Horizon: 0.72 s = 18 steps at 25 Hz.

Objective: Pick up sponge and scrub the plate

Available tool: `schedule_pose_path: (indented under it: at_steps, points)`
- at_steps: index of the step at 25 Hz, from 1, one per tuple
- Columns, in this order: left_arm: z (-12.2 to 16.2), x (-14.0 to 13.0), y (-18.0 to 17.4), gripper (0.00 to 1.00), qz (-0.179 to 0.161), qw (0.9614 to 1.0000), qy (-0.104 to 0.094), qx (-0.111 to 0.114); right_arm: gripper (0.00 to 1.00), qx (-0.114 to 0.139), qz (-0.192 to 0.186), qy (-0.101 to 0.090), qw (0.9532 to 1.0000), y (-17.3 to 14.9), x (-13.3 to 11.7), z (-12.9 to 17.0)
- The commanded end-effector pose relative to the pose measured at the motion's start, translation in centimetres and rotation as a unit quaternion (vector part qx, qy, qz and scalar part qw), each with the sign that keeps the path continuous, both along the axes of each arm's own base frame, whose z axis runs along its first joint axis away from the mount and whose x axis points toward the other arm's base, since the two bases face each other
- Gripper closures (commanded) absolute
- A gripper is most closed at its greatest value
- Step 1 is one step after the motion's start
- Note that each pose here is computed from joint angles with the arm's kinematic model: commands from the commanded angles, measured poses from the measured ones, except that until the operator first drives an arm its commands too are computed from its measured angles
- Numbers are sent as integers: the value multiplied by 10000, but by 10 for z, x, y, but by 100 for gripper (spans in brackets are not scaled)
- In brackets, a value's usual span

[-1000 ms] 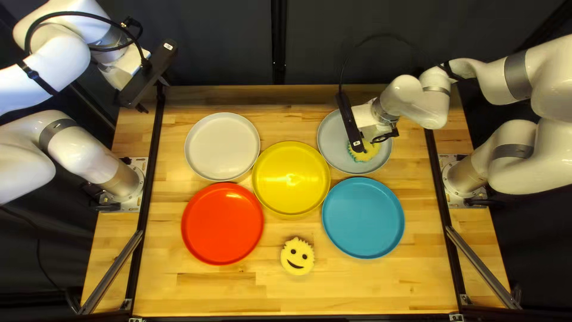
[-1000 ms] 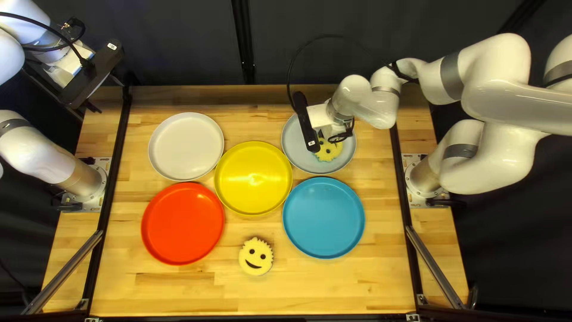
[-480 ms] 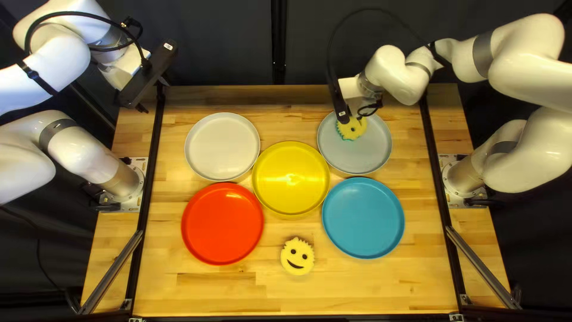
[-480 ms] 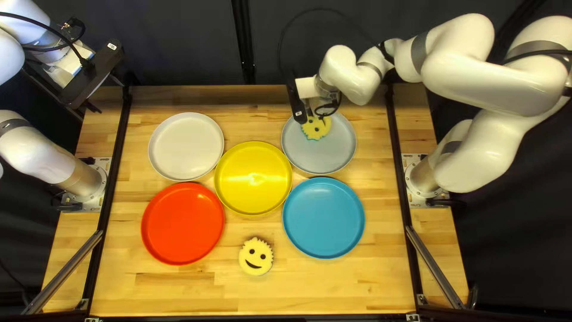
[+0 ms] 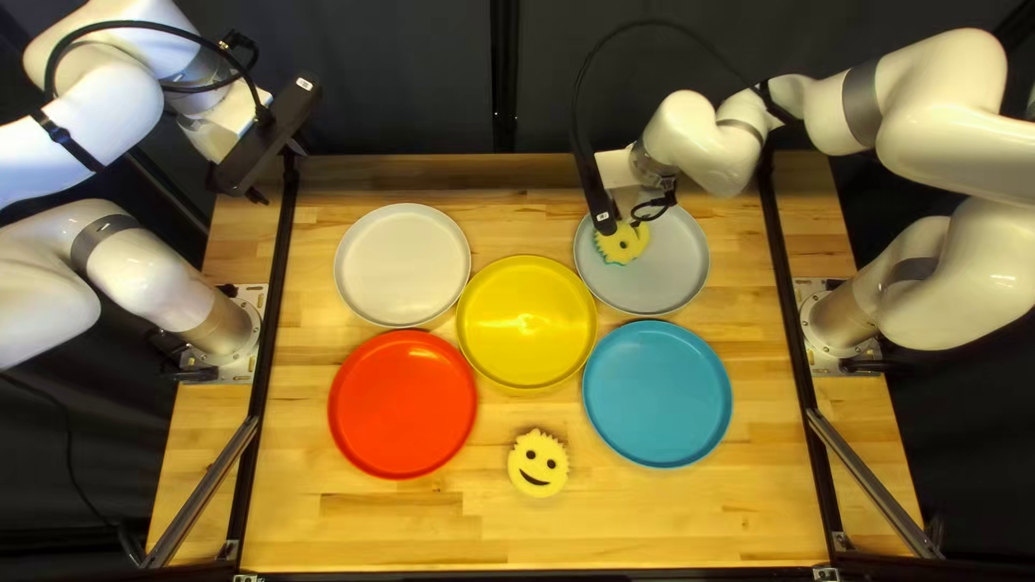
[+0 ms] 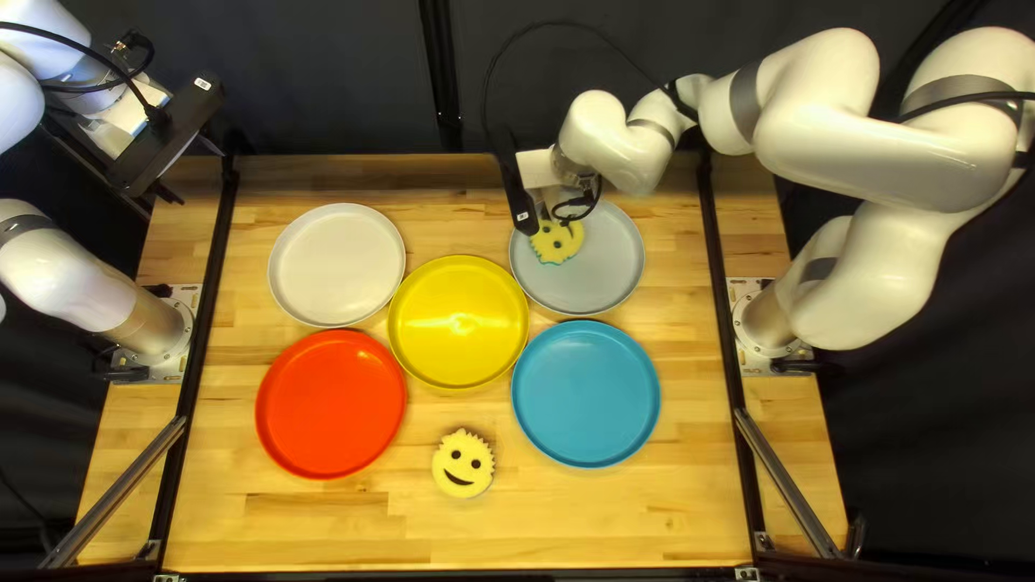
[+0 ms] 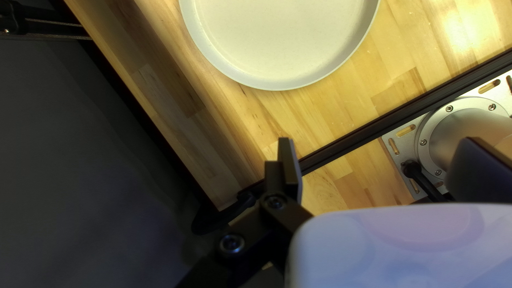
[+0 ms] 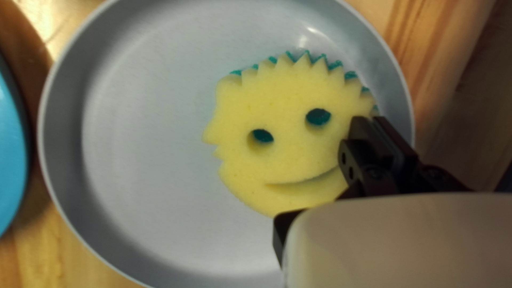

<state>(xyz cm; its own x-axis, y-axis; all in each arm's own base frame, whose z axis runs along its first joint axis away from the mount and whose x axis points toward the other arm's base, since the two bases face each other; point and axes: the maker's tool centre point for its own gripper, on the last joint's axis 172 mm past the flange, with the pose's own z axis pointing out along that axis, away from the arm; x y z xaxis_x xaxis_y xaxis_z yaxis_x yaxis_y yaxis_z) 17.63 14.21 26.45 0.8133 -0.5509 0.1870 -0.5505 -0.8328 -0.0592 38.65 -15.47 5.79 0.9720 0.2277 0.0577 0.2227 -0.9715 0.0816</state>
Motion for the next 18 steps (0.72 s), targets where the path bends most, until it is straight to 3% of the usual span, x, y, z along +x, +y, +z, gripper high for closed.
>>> schedule_pose_path:
  at_steps: [1, 6, 18]
  points:
    - [0, 0, 0, 0, 0, 10000, 0, 0, 100, 0, -30, 118, 9999, 11, -1, -1]
    - [0, 0, 0, 0, 0, 10000, 0, 0, 100, -20, -82, 174, 9998, -2, 1, -4]
    - [0, 0, 0, 0, 0, 10000, 0, 0, 100, 94, -157, -141, 9997, -68, -13, -2]
